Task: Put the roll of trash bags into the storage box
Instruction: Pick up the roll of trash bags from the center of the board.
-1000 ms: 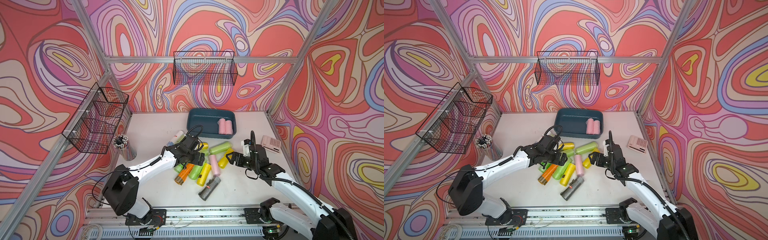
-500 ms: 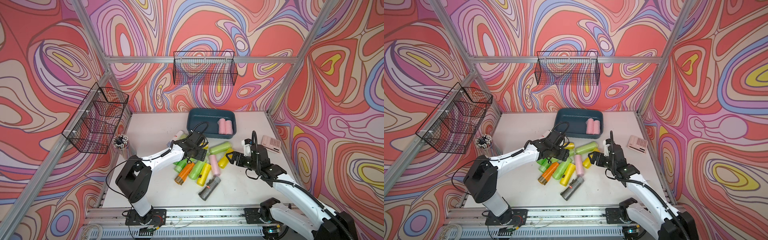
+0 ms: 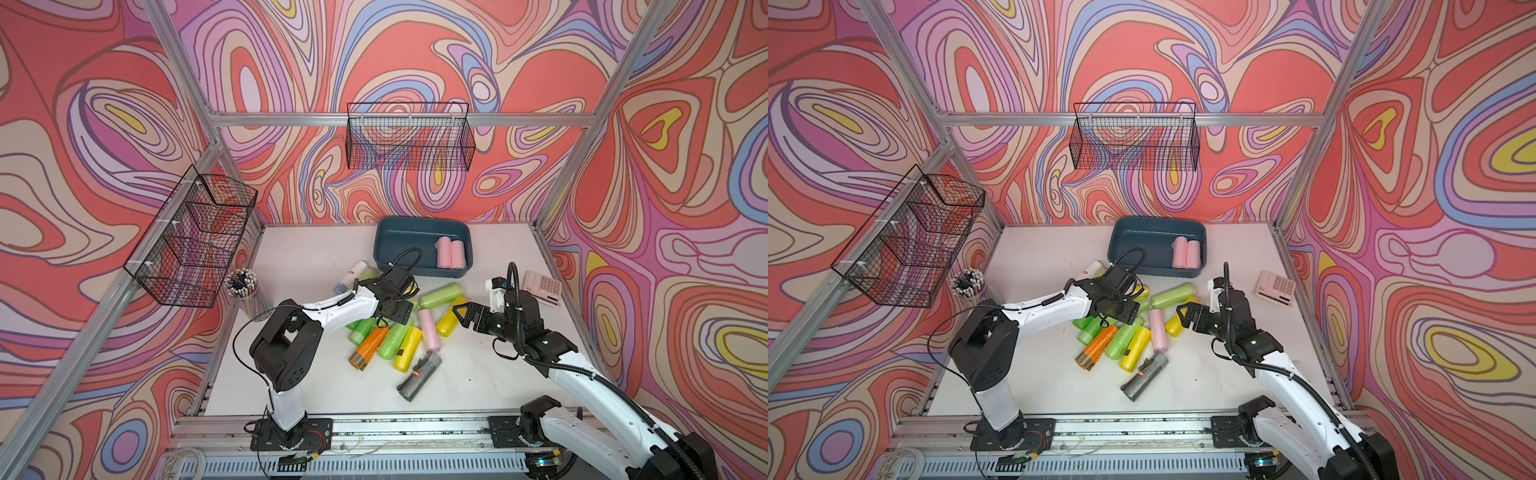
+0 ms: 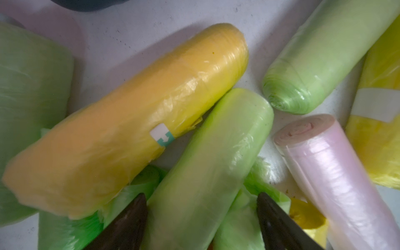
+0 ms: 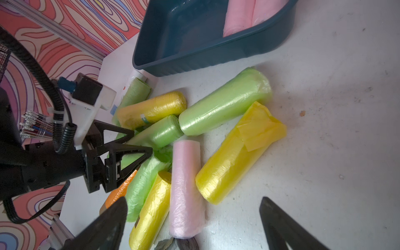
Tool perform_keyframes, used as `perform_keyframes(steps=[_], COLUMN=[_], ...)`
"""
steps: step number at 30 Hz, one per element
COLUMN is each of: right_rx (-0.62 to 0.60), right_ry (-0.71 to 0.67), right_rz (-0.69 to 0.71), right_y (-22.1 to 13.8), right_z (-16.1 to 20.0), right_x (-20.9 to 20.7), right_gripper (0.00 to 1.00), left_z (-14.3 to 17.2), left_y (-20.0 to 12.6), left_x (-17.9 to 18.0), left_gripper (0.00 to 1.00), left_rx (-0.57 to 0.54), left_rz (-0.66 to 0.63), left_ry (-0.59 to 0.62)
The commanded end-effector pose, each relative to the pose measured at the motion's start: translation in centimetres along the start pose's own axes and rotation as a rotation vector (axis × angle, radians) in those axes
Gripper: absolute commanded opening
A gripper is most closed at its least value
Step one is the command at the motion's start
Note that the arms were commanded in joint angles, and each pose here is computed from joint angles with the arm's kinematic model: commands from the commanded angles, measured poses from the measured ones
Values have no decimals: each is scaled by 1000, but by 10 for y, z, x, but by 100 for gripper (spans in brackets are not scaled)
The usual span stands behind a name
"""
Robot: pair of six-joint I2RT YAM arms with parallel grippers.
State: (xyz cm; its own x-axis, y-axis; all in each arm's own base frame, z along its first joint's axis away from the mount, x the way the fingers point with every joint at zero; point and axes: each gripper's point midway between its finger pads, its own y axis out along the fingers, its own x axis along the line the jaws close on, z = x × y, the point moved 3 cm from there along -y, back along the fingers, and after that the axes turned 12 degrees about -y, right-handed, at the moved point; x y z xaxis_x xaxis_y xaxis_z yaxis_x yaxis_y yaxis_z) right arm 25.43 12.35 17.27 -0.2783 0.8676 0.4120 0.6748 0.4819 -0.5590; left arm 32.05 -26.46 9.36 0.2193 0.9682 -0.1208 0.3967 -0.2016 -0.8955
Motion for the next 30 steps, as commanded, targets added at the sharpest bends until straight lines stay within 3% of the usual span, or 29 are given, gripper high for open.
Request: perform_keyframes(steps=[1,10,17,27,30], right_rx=[-2,-14,-20,-20,-13], right_ry=[16,21,22,25,23], right_rz=[0,9,31,36,38], right_y=[-4,-6,-13,-11,-10], right_z=[2,6,7,13,14], right_x=[-1,-3,-5,-9,-10], right_gripper=[97,97,97,97,97], left_z=[3,9,19,21,20], left_y=[7,22,35,37,34], left_x=[-1,-2,-11,-16,-18], left_gripper=[80,81,80,67,55], left_rx=[13,16,45,39,21], left_rz=[-34,-64,-13,1,3], left_ry=[24,23,-22,-70,-60])
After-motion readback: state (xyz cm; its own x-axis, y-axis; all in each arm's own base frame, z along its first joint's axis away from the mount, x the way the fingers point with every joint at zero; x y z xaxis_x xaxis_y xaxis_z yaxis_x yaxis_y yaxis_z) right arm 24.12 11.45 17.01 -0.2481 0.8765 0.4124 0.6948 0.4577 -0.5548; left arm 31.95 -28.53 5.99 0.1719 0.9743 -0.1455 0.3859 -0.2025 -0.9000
